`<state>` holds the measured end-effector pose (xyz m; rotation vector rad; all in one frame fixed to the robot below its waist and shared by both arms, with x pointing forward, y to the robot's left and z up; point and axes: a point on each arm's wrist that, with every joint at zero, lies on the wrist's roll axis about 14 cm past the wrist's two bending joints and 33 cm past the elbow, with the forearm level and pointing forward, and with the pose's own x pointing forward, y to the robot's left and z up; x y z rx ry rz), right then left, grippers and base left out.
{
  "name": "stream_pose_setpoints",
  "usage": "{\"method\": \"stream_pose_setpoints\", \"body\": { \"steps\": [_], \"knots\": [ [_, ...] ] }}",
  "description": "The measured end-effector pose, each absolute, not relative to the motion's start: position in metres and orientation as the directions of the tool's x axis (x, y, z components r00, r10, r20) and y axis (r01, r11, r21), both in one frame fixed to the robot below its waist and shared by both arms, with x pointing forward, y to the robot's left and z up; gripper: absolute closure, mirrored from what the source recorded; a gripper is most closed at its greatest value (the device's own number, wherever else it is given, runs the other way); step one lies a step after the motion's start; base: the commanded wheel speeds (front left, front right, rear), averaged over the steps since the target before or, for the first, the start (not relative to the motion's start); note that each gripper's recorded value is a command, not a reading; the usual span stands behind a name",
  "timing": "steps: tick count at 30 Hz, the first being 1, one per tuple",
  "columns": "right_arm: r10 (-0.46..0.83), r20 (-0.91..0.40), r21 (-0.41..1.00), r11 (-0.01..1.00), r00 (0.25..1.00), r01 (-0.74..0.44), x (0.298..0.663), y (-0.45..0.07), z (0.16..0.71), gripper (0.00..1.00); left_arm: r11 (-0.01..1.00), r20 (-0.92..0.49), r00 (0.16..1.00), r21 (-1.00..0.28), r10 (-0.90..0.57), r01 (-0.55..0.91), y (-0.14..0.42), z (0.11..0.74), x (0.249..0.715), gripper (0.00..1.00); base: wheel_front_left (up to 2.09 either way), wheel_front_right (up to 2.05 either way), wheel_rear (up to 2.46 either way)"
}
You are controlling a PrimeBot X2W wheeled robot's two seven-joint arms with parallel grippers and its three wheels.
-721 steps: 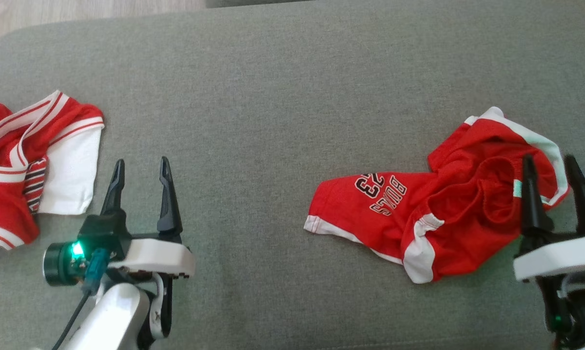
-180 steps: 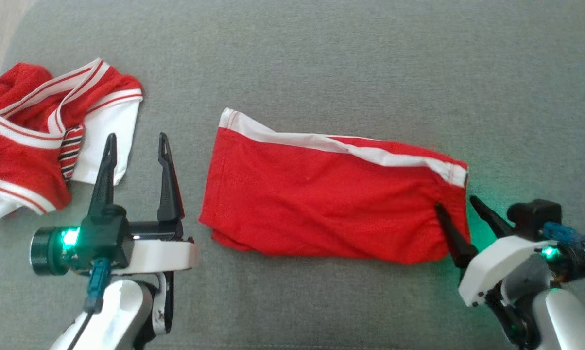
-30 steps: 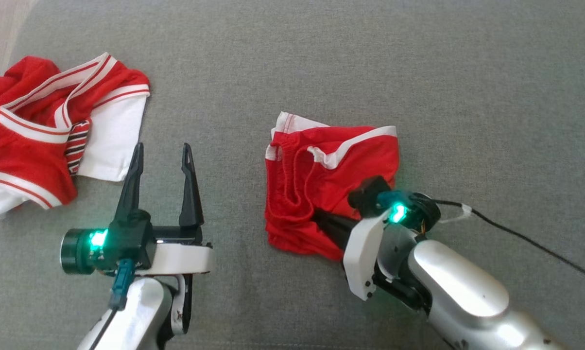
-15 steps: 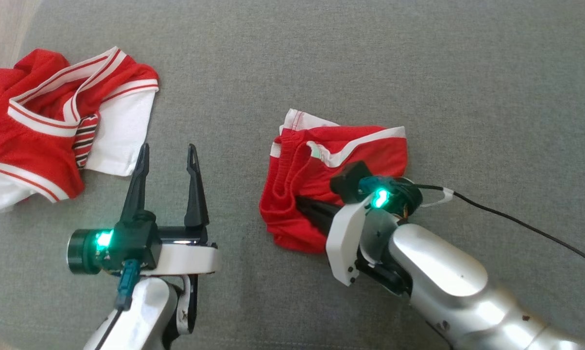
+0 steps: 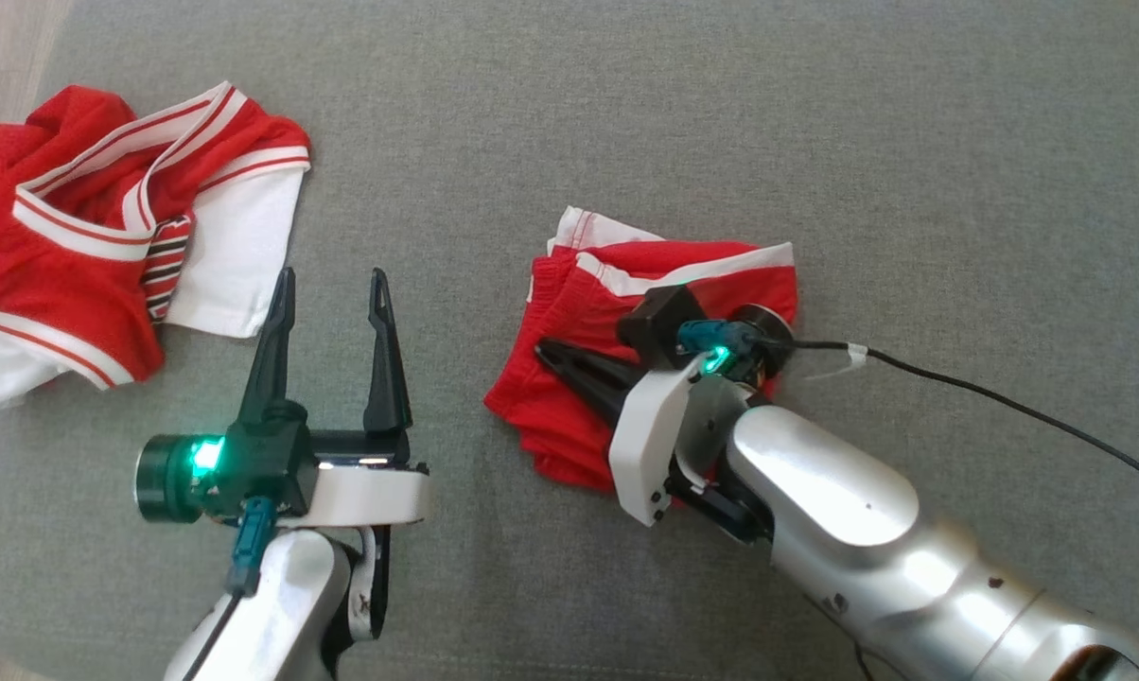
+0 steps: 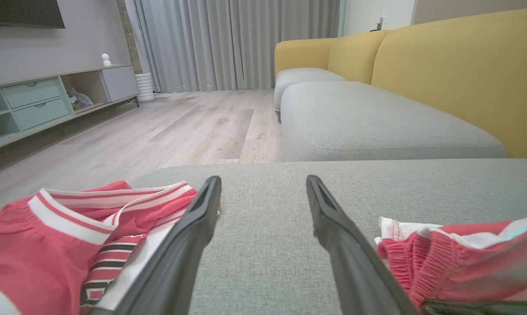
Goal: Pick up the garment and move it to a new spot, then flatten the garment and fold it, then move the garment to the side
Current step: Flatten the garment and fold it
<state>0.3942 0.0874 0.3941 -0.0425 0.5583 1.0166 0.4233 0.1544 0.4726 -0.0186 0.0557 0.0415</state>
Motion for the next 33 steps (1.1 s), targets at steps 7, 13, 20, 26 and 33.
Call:
{"method": "stream_pose_setpoints", "body": {
  "steps": [7,13,20,26,33],
  "knots": [
    [0.830,-0.286,0.222,0.543,0.478,-0.810,0.408,0.086,0.430,0.00,0.999,-0.053,0.998,-0.019,0.030,-0.031,0.150,0.473,0.425,0.00,0.00,0.00,0.00],
    [0.724,-0.122,0.213,0.687,0.679,-0.695,0.449,0.022,0.468,0.00,1.000,-0.041,0.999,-0.022,0.013,-0.014,0.145,0.477,0.427,0.00,0.00,0.00,0.00],
    [0.473,-0.022,0.207,0.864,0.881,-0.459,0.461,-0.077,0.493,0.00,1.000,-0.036,0.999,-0.010,0.001,-0.001,0.143,0.478,0.426,0.00,0.00,0.00,0.00],
    [0.266,0.041,0.177,0.947,0.963,-0.269,0.447,-0.143,0.521,0.00,1.000,-0.028,1.000,0.007,-0.015,0.015,0.141,0.484,0.426,0.00,0.00,0.00,0.00],
    [0.171,0.041,0.176,0.969,0.984,-0.176,0.410,-0.164,0.534,0.00,1.000,-0.012,1.000,0.022,-0.002,0.003,0.150,0.494,0.415,0.00,0.00,0.00,0.00]
  ]
}}
